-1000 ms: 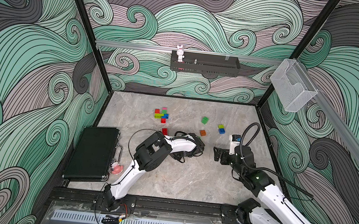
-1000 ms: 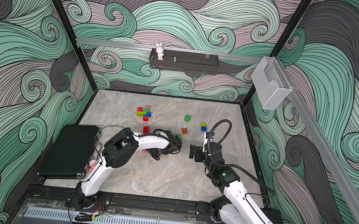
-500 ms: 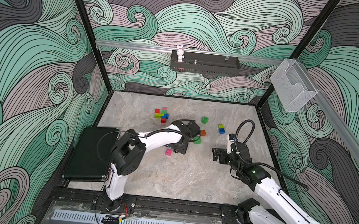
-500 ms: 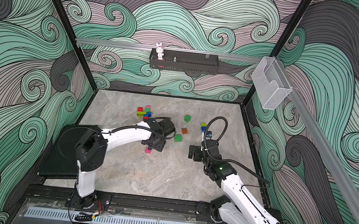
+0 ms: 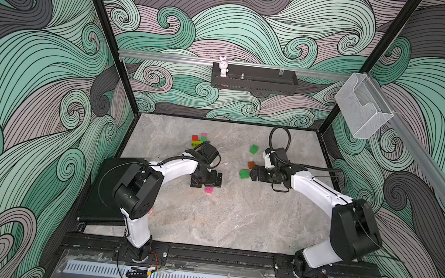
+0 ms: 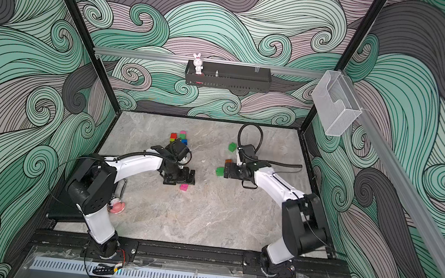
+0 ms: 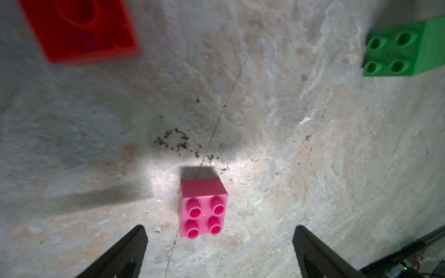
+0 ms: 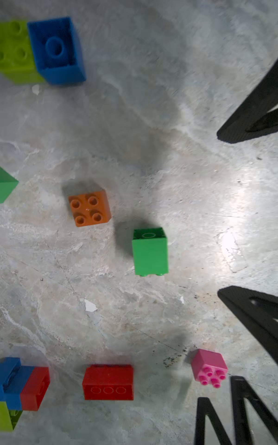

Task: Assemble the number 4 with lego
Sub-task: Place the lego brick at the center of the board, then pick up the lego brick from the center of the board.

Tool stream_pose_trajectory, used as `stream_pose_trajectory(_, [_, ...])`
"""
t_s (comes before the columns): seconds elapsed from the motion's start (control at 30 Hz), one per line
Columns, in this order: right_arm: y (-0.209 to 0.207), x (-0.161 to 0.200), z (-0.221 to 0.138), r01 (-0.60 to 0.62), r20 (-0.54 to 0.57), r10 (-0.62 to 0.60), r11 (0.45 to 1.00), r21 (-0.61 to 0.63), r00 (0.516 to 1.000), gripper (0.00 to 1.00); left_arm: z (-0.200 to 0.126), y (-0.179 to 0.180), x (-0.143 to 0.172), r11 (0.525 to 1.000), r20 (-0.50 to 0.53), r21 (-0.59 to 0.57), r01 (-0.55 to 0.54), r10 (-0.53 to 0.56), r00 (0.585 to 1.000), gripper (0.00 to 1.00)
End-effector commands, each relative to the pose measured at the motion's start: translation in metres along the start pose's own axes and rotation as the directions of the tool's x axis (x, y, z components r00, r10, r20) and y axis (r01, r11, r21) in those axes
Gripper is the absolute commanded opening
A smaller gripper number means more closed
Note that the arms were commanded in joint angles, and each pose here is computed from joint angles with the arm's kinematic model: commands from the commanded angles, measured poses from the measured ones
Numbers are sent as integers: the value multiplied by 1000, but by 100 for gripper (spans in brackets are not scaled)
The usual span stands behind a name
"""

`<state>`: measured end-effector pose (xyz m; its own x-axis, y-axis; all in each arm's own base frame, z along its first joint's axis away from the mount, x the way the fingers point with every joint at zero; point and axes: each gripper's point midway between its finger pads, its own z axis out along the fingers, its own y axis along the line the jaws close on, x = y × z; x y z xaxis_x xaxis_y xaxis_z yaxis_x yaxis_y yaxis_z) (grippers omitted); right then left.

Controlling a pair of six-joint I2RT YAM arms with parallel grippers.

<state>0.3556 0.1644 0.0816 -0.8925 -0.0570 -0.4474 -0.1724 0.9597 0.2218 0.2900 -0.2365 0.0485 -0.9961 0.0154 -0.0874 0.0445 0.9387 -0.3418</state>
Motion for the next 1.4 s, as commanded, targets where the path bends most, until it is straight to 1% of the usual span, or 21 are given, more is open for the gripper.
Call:
stream_pose_trajectory(0.0, [-5,-7,8,61,-63,-59,998,30,996,95,5,-20,6,993,-33,120,-8,12,999,99])
stream_pose_trajectory(0.07, [-9,-15,18,91,-87,-86,994,59,992,95,8,-22,7,991,-44,136,3,4,999,99])
stream_pose_trajectory(0.17, [-4,-23,34,170,-144,-164,985,25,976,94,13,-24,11,989,-68,149,13,-3,998,99])
stream_pose_trajectory(0.23, [-3,-26,44,210,-189,-204,977,14,960,91,13,-29,13,985,-84,173,18,-3,996,99])
stream_pose_trajectory(0.33, [-1,-37,54,254,-208,-247,967,7,946,85,10,-42,15,973,-100,231,19,4,995,99])
stream_pose_trajectory(0.4, [-6,-42,60,265,-220,-251,963,37,943,80,8,-50,16,967,-101,253,17,9,995,98])
stream_pose_trajectory(0.47, [-10,-46,66,285,-230,-266,957,54,936,76,8,-49,17,971,-101,237,15,10,995,99])
stream_pose_trajectory(0.6, [-10,-48,77,311,-267,-289,949,45,919,69,5,-40,15,982,-73,186,14,0,997,99])
stream_pose_trajectory(0.67, [-11,-50,80,311,-273,-287,949,50,918,66,1,-37,14,986,-55,166,5,4,998,99])
stream_pose_trajectory(0.8, [-9,-57,86,304,-267,-281,951,50,922,55,-7,-30,10,992,-17,125,-10,13,1000,99])
stream_pose_trajectory(1.0, [-13,-59,93,303,-281,-272,950,74,921,46,-16,-24,7,996,24,92,-16,14,1000,99])
stream_pose_trajectory(1.03, [-14,-59,94,302,-283,-270,950,76,920,44,-17,-22,7,996,28,90,-13,10,1000,99])
stream_pose_trajectory(1.27, [-14,-56,95,306,-293,-272,949,76,917,44,-18,-18,7,997,34,79,-5,2,999,99])
stream_pose_trajectory(1.37, [-13,-58,93,302,-283,-270,950,74,920,40,-18,-17,7,997,37,76,-4,2,999,99])
